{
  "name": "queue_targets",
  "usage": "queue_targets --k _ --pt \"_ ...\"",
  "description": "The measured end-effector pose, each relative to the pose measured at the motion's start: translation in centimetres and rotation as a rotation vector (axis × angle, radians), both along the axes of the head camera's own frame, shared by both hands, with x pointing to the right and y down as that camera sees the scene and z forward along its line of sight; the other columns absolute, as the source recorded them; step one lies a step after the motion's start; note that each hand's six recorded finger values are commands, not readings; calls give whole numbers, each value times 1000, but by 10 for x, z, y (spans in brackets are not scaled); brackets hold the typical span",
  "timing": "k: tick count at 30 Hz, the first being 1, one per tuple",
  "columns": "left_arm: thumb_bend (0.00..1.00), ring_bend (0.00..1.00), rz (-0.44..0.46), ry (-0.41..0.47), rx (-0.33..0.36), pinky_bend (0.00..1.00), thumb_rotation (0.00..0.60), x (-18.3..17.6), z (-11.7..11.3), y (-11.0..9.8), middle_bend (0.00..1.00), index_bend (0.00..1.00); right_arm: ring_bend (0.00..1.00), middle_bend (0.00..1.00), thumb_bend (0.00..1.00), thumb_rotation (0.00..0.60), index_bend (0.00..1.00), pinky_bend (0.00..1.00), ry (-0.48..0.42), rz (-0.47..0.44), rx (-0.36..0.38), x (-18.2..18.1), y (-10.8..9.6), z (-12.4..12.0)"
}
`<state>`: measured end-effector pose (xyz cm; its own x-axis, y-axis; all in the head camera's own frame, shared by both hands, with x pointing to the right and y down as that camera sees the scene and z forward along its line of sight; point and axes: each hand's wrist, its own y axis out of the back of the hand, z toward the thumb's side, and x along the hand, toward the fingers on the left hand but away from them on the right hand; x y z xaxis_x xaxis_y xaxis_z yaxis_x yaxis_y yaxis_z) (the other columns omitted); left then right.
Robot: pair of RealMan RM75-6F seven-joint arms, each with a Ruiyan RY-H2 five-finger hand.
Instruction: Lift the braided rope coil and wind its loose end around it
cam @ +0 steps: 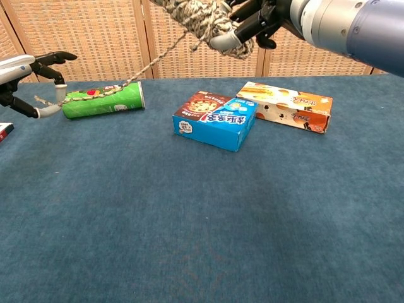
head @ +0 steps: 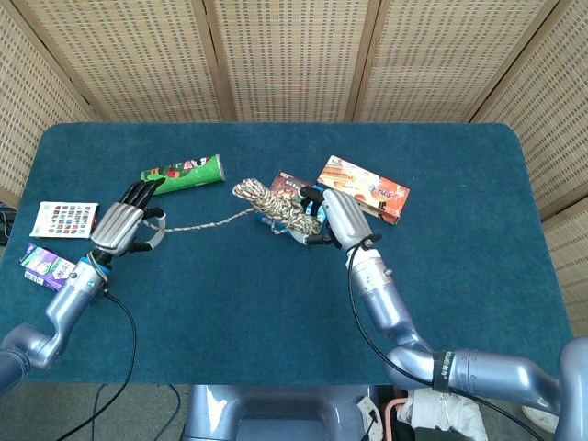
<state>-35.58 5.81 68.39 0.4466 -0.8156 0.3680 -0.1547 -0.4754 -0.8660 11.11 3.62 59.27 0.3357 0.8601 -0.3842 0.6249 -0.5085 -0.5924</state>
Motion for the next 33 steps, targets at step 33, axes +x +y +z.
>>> queue_targets --k 33 --pt "547 0 137 457 -13 0 600 178 -138 4 0 815 584 767 875 600 667 860 424 -226 158 -43 26 18"
